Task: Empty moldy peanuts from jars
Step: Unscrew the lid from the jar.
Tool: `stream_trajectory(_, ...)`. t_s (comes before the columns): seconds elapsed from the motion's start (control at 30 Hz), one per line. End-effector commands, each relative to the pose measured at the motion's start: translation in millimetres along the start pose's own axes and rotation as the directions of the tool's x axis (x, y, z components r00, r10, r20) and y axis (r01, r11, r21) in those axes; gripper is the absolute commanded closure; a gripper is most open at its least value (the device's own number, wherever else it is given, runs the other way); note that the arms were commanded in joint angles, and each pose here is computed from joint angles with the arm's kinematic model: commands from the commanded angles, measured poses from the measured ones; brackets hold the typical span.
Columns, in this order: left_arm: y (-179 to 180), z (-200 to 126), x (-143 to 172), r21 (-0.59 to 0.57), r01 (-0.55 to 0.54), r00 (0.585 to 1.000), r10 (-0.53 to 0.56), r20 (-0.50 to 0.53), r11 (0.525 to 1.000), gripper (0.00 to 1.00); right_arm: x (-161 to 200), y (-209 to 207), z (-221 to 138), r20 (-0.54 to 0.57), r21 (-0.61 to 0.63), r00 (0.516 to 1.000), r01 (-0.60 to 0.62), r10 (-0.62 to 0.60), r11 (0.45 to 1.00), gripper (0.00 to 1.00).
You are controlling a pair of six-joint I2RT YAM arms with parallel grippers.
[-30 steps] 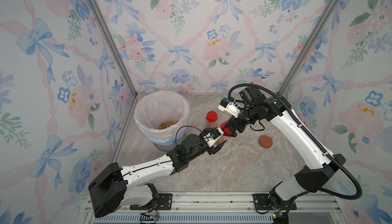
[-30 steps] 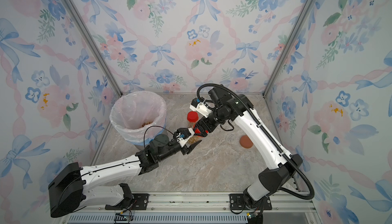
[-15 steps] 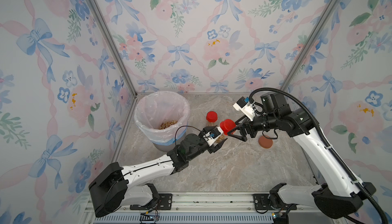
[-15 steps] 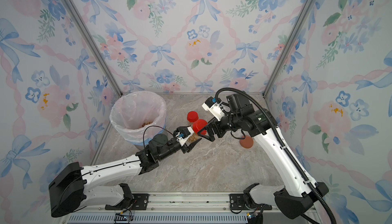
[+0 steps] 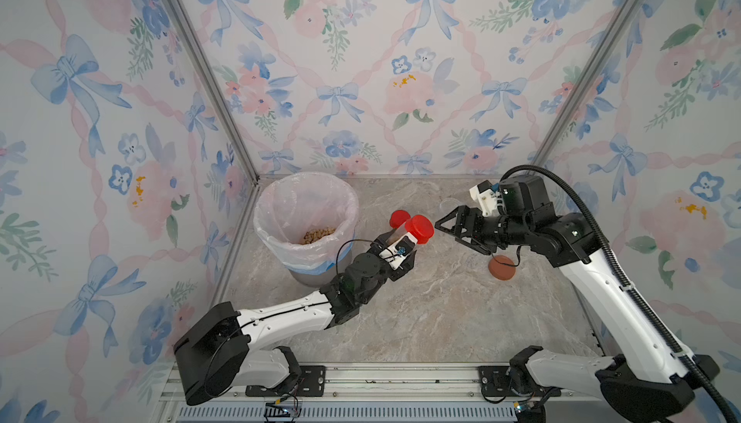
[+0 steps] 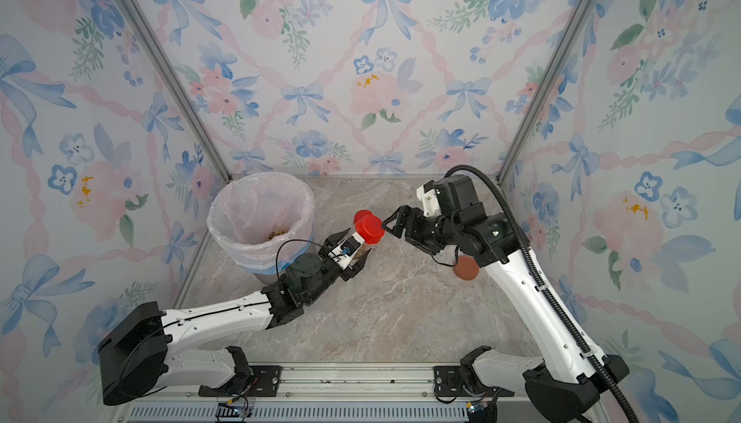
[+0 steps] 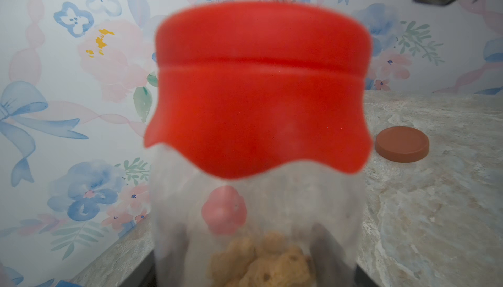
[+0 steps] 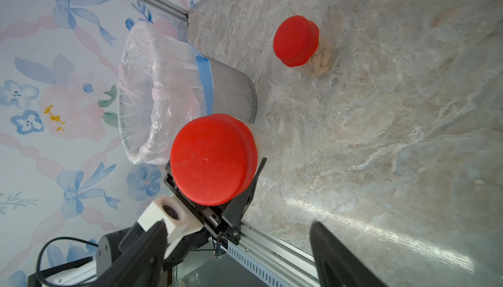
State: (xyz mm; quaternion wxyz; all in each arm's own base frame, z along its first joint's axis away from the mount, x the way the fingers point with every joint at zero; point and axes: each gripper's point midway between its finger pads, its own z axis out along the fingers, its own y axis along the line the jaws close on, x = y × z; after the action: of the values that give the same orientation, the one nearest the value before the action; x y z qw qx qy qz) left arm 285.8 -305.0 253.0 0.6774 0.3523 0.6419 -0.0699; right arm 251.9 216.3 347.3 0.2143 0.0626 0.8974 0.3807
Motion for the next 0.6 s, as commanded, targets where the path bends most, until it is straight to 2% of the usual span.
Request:
stream_trajectory(0.0, 10, 0, -13, -0.057, -0.007, 0.999, 0.009, 0.039, 0.998, 0.79, -6, 7, 7, 0.000, 0.024, 0.998, -0.059, 0.059, 0.998, 0.16)
stream_trajectory(0.2, 8, 0, -14, -0.053, -0.011, 0.999, 0.013, 0.043, 0.999, 0.79, -6, 5, 30, -0.049, 0.093, 0.998, -0.019, 0.024, 0.995, 0.14)
stream_trajectory(0.57, 4, 2, -11, -0.050, -0.028, 0.999, 0.030, 0.033, 0.998, 0.80, 0, 17, 55, -0.110, 0.093, 0.994, 0.025, -0.015, 0.995, 0.13)
